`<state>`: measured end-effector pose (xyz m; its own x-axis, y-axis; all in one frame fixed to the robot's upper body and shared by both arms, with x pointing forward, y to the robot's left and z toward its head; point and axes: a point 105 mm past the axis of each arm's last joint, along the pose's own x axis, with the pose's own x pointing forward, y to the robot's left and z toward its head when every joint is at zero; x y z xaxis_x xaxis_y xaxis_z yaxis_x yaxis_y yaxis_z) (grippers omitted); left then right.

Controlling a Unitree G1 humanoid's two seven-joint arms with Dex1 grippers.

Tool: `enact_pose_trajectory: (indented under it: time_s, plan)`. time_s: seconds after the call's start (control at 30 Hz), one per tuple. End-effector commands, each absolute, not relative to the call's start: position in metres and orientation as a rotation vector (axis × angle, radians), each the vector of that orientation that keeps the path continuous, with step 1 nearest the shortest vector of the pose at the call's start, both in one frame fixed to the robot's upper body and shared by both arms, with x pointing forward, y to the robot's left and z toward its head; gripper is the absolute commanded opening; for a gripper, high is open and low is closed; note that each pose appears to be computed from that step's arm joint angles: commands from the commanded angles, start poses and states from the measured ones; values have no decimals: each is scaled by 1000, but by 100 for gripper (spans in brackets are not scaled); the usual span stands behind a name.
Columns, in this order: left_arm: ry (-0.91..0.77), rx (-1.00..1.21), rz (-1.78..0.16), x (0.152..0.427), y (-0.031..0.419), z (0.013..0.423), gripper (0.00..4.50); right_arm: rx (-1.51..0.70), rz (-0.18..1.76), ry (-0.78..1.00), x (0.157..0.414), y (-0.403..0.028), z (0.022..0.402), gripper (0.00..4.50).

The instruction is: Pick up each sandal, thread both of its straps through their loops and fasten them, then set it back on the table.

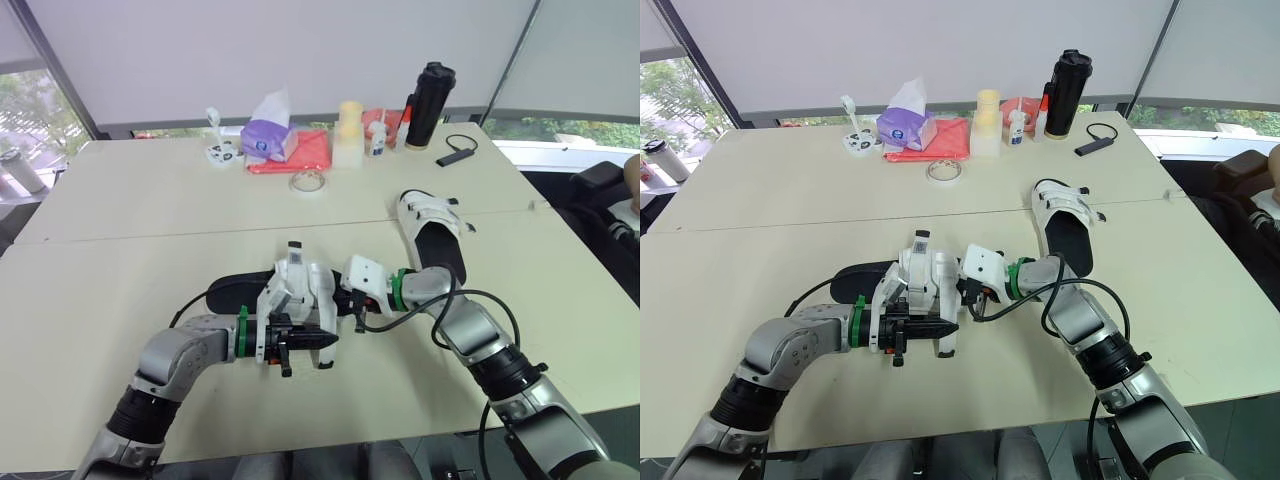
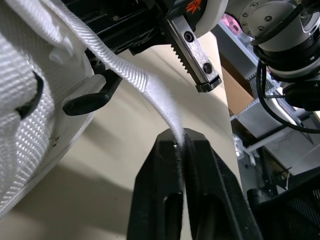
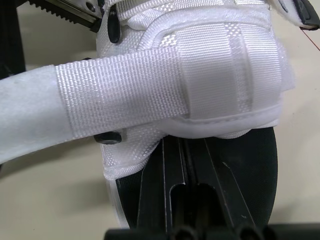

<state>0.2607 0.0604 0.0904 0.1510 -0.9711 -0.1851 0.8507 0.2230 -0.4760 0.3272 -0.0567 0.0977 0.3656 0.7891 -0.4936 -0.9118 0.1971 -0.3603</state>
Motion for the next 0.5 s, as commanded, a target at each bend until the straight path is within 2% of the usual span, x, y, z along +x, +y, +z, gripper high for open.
enact_pose_trajectory:
  time_s: [0.03,0.17,0.3,0.5]
  plan:
    - [473,-274,-1373,256,59,103,5,-671,1205,320,322,-63,74,0]
    - [388,-338,-1432,261,70,148,5,-669,1202,322,322,-64,74,0]
    - [319,-494,-1400,286,82,185,5,-666,1204,321,322,-62,73,0]
    - [346,-487,-1305,316,87,186,5,-662,1205,318,323,-61,73,0]
